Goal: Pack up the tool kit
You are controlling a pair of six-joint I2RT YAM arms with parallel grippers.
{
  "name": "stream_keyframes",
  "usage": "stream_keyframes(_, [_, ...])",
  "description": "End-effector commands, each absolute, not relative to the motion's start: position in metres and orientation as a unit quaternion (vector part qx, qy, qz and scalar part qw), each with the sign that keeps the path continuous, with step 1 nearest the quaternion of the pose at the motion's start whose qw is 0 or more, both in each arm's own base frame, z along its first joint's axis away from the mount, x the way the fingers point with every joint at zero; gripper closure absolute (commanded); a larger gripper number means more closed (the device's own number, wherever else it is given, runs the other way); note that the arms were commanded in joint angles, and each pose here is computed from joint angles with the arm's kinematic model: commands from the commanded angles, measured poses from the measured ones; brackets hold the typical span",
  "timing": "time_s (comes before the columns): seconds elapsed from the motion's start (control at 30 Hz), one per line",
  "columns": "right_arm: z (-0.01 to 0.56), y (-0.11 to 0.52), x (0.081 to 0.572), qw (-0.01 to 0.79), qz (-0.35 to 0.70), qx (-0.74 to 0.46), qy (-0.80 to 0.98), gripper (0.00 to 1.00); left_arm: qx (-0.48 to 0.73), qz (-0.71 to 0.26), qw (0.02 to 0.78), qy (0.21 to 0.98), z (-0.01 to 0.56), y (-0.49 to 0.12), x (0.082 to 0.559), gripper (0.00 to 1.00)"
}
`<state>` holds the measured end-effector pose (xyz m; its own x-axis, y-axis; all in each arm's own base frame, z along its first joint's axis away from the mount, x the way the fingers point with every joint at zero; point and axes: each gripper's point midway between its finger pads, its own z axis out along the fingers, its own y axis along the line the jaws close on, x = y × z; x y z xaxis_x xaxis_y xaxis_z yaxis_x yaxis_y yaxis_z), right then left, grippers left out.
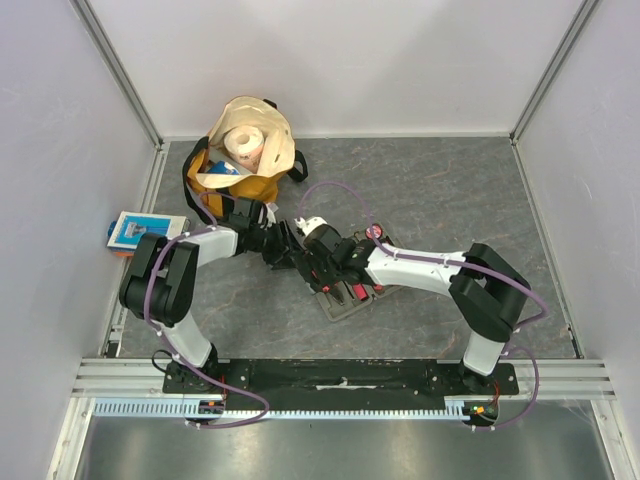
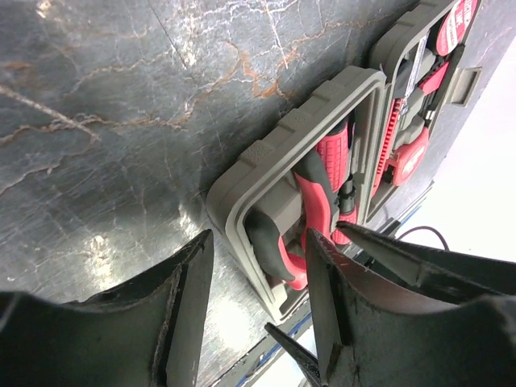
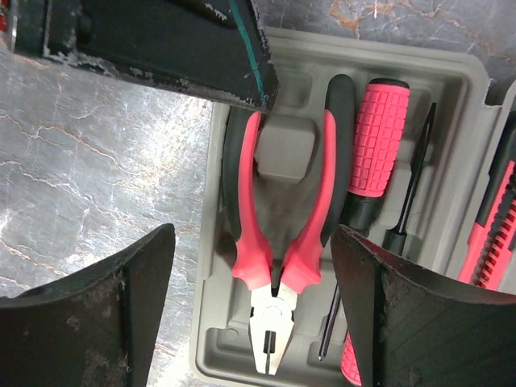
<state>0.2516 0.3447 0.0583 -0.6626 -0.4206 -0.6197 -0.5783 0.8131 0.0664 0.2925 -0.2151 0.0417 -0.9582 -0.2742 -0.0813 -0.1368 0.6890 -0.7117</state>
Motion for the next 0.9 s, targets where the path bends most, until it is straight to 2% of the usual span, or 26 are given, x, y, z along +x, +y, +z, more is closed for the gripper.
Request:
stream_keyframes(0.0, [0.049, 0.349, 0.246, 0.279, 0.152, -0.271, 0.909, 0.19, -0.115, -0.409, 0.082, 0.901, 0.051, -0.229, 0.301, 0.46])
stream_keyframes(0.27, [0.039, 0.349, 0.242, 0.264, 0.157, -0.268, 0.913, 0.32, -0.116, -0.401, 0.059, 0.907, 0.038, -0.232, 0.298, 0.49])
stream_keyframes(0.47, [0.044, 0.356, 0.240, 0.266, 0.177, -0.266, 0.910, 0.50, -0.107, -0.407, 0.055, 0.905, 0.040, -0.238, 0.299, 0.51])
stream_keyframes(0.53, [0.044, 0.355, 0.242, 0.269, 0.173, -0.262, 0.911, 0.49, -0.107, -0.408, 0.055, 0.905, 0.040, -0.239, 0.300, 0.51])
stream_keyframes(0.7, [0.059, 0.346, 0.255, 0.304, 0.145, -0.249, 0.908, 0.38, -0.104, -0.388, 0.084, 0.912, 0.048, -0.232, 0.303, 0.48])
stream_keyframes(0.87, [0.083, 0.345, 0.269, 0.342, 0.135, -0.246, 0.897, 0.37, -0.094, -0.365, 0.117, 0.919, 0.055, -0.223, 0.308, 0.46])
